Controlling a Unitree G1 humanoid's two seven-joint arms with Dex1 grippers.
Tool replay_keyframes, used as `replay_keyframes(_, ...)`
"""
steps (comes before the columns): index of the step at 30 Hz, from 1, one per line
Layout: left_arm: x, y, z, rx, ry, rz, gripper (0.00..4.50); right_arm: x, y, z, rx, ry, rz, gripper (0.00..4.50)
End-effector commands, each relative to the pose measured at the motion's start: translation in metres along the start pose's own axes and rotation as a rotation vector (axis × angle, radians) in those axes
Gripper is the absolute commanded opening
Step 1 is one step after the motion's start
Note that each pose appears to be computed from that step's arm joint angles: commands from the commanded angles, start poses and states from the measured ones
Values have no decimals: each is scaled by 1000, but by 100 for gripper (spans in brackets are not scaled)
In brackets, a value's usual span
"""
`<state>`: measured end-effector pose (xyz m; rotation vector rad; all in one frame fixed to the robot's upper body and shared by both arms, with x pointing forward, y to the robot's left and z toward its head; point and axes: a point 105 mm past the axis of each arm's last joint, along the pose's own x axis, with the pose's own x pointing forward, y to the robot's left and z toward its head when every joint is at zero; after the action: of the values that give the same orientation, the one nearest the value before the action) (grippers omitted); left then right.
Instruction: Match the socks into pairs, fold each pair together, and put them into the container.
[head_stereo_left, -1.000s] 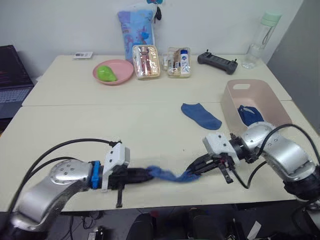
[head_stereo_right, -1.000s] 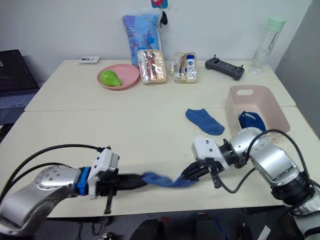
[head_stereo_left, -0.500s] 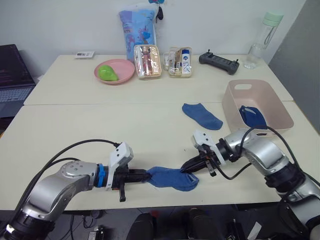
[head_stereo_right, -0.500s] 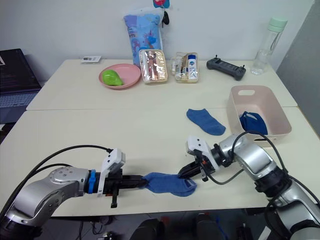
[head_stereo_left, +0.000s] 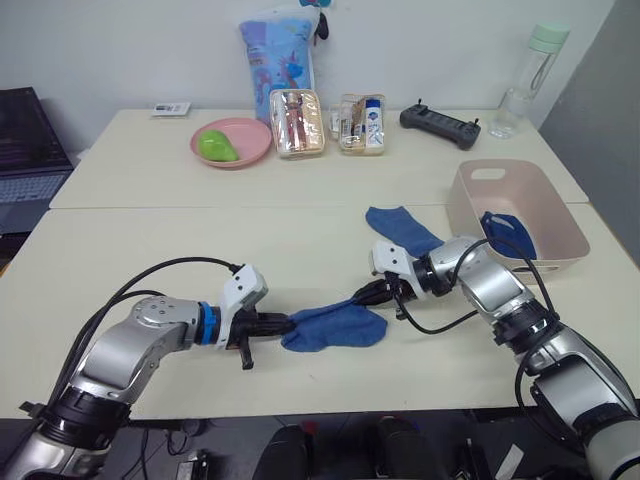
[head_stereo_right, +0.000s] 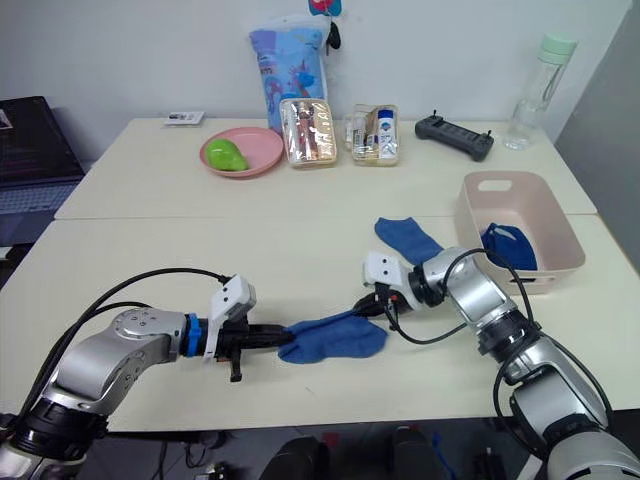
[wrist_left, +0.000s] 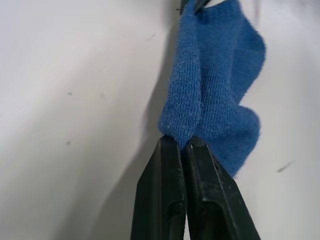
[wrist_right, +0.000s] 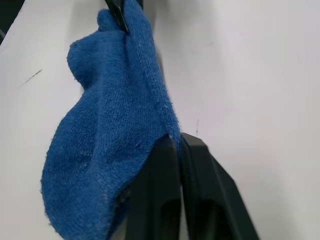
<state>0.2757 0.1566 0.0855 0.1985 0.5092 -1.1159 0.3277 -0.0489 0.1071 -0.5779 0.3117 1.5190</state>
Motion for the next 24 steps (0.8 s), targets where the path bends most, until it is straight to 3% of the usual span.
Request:
replay_keyframes(1, -4, 6, 8, 41, -24, 23, 100, -9, -9, 14, -42, -47, -52, 143)
replay_keyframes(5, -13, 32, 17, 95, -75, 182, 232, -26, -17, 26, -60, -115, -140, 288)
replay_keyframes(8, -22, 40, 24, 114, -132, 235, 326, -35, -16, 38, -52, -185, -177, 289)
replay_keyframes(13, -23, 24, 42, 193, -210, 193, 326, -34, 0, 45, -45, -262, -167, 289)
replay_keyframes(15, -14, 2, 50, 242, -232, 111, 330, -23, 10, 41, -43, -279, -162, 251)
replay_keyframes(18, -2, -15, 50, 293, -230, 74, 291, -6, 22, 33, -30, -281, -169, 161)
replay_keyframes(22, 12, -27, 37, 284, -215, 58, 170, 5, 28, 18, -25, -251, -196, 16)
replay_keyframes(24, 18, -26, 29, 279, -191, 74, 100, 9, 29, 10, -10, -229, -207, 0)
